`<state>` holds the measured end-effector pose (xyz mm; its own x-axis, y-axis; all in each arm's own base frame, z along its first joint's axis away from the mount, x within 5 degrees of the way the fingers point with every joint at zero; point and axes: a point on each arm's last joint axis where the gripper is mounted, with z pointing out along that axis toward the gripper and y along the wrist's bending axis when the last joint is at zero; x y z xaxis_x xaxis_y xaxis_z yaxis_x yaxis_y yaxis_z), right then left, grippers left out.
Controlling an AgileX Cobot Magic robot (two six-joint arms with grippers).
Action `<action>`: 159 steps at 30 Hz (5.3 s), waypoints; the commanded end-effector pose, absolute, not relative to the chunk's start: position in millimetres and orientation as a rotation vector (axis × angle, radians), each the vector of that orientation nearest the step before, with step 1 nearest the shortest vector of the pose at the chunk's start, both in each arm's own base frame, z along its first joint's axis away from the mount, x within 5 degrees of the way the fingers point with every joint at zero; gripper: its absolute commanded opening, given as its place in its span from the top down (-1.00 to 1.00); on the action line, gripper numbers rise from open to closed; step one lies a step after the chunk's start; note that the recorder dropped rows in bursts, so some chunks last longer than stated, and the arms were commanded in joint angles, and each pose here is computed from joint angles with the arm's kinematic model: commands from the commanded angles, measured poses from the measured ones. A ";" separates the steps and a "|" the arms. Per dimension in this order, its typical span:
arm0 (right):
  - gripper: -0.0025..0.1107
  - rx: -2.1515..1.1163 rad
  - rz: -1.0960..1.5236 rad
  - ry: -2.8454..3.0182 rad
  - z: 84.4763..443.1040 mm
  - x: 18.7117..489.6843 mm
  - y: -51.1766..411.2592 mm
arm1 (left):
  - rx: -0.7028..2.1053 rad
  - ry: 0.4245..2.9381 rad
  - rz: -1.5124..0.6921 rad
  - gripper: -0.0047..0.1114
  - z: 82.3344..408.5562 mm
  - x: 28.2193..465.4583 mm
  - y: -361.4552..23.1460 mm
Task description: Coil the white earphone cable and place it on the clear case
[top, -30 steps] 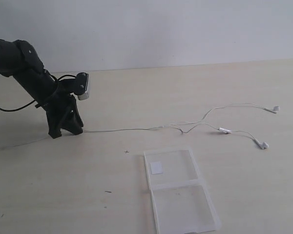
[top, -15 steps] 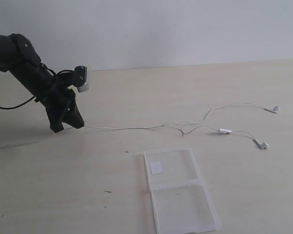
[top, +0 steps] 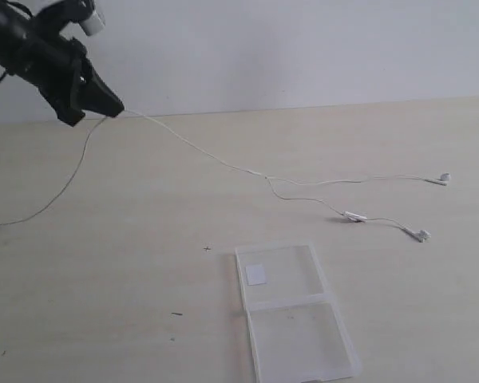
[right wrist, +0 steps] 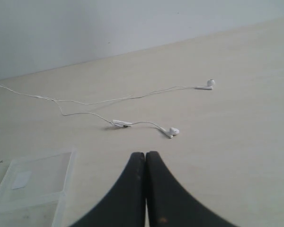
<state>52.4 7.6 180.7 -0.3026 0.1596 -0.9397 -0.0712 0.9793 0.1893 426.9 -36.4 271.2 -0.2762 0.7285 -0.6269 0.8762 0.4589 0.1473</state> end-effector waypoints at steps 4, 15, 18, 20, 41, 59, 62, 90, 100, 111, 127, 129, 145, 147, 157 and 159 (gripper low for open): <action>0.96 0.063 0.217 1.858 179.9 52.6 7.1 | 1.201 1.892 -0.192 0.92 352.7 399.6 -38.0; 0.96 0.065 0.220 1.858 180.0 52.6 7.2 | 1.131 1.691 -0.033 0.92 447.6 360.3 -38.2; 0.96 0.065 0.220 1.858 180.0 52.6 7.2 | 1.121 1.640 0.001 0.92 467.2 348.9 -38.5; 0.96 0.065 0.220 1.858 180.0 52.6 7.2 | 1.113 1.609 0.022 0.92 478.6 342.1 -38.7; 0.96 0.064 0.218 1.858 180.0 52.6 7.1 | 1.132 1.393 0.180 0.92 547.7 284.2 -40.7; 0.96 0.063 0.216 1.858 179.9 52.6 7.0 | 1.122 1.271 0.243 0.92 577.8 241.3 -43.1; 0.96 0.063 0.216 1.858 179.9 52.6 7.0 | 1.145 1.248 0.267 0.92 580.2 235.1 -43.6; 0.96 0.063 0.216 1.853 180.4 52.7 7.0 | 1.189 1.154 0.270 0.92 591.8 205.6 -57.5; 0.96 0.026 0.199 1.452 216.4 55.7 5.8 | 1.192 1.153 0.264 0.92 591.8 204.9 -57.9; 0.96 0.260 0.536 0.848 290.8 33.6 -4.5 | 1.187 1.137 0.257 0.92 594.7 198.3 -58.5; 0.96 0.171 0.309 1.680 432.9 159.2 16.6 | 1.186 1.128 0.245 0.92 595.8 195.3 -59.3; 0.96 0.168 0.337 1.767 420.2 178.7 21.7 | 1.187 1.128 0.242 0.92 595.8 195.2 -59.5; 0.96 -0.648 0.901 1.729 344.2 272.5 98.0 | 1.214 1.139 0.224 0.92 593.3 194.1 -60.6; 0.90 -0.739 0.991 1.638 336.0 277.6 108.5 | 1.212 1.138 0.225 0.92 593.4 194.2 -60.5; 0.04 -1.073 1.109 1.493 288.1 286.5 201.4 | 1.243 1.127 0.153 0.92 591.6 191.3 -64.8; 0.01 -1.093 1.140 1.422 301.5 290.4 205.4 | 1.247 1.103 0.125 0.92 592.7 189.5 -67.0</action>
<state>287.5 201.4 287.4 -0.1646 -0.1177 -0.9793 -0.9704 0.1974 0.1394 194.2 -63.4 589.5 0.4807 0.6519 -0.5865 0.4593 0.3825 0.8017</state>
